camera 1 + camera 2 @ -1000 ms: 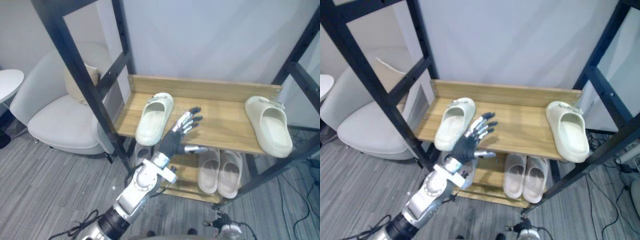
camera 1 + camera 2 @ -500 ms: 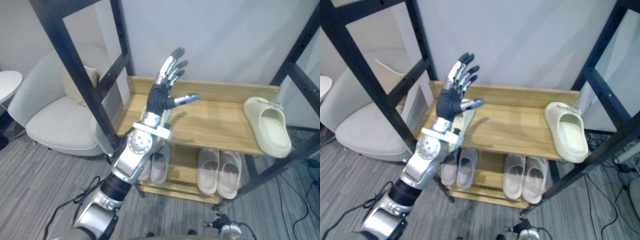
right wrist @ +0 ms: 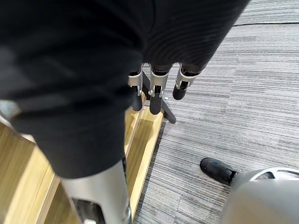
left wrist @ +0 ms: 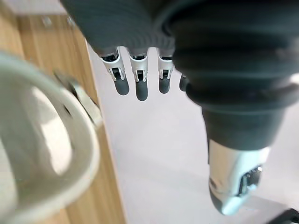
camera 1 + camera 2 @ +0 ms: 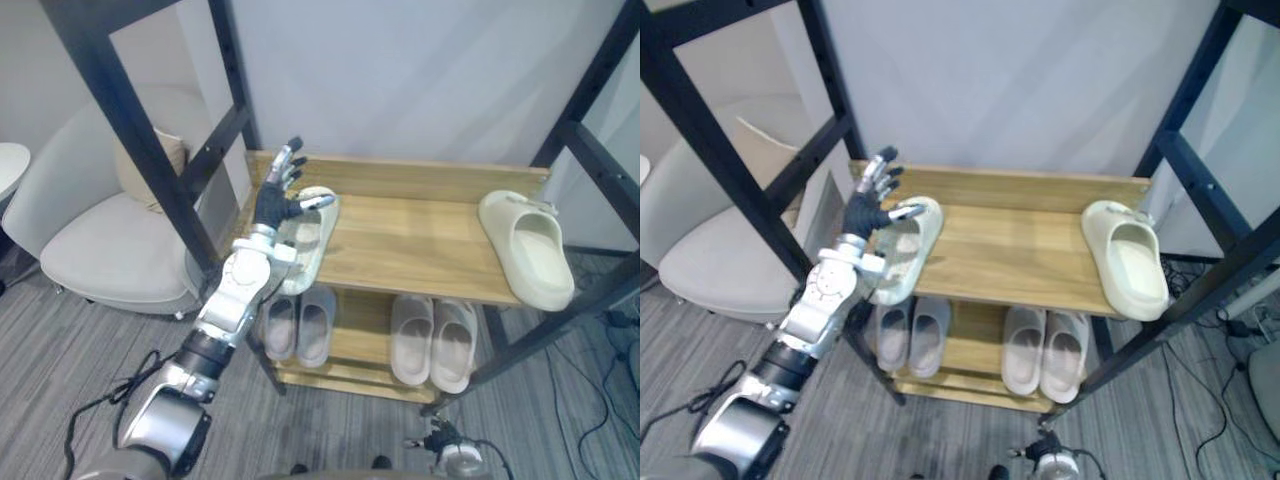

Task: Organize the slippers on the shoe rack

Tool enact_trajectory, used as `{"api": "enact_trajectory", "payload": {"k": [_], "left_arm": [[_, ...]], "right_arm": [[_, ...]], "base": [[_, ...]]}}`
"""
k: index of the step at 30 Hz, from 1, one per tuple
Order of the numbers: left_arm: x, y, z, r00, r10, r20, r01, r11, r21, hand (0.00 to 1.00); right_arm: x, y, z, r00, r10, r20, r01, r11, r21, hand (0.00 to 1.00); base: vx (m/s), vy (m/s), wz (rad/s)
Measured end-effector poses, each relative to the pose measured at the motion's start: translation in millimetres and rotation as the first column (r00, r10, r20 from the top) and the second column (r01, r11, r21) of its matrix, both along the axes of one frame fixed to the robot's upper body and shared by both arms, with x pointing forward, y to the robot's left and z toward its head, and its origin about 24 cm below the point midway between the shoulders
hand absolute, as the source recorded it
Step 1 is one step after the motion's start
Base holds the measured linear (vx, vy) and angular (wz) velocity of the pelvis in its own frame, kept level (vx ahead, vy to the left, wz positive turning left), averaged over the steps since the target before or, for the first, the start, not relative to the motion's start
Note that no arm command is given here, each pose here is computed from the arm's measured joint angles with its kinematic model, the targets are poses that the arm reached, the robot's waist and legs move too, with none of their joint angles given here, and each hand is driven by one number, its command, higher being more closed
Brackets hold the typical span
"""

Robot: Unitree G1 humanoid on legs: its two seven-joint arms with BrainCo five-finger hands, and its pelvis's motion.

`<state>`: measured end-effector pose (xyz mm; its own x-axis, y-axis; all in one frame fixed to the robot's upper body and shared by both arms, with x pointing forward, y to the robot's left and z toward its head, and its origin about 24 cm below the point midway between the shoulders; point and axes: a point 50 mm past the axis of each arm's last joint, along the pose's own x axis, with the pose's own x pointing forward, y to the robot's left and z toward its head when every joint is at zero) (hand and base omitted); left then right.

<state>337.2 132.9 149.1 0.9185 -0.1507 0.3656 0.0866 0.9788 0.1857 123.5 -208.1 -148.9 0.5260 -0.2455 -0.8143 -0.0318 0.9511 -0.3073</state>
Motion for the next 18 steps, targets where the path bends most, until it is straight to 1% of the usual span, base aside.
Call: {"api": "enact_trajectory", "payload": {"k": [7,11,18], "left_arm": [[5,22,7,0.996,0.081,0.025,-0.082,0.995,0.063,0.00],[8,31,1,0.992,0.123,-0.002,-0.122,0.987,0.105,0.00],[9,35,-3,0.987,0.159,-0.003,-0.155,0.971,0.179,0.00]], "right_arm": [[0,2,-1,1.000,-0.003,-0.004,0.004,1.000,0.012,0.00],[0,3,-1,1.000,-0.004,-0.004,0.004,1.000,0.013,0.00],[0,2,-1,1.000,-0.004,-0.004,0.004,1.000,0.016,0.00]], "base": [[0.00,0.000,-0.03],[0.00,0.000,-0.01],[0.00,0.000,0.00]]}}
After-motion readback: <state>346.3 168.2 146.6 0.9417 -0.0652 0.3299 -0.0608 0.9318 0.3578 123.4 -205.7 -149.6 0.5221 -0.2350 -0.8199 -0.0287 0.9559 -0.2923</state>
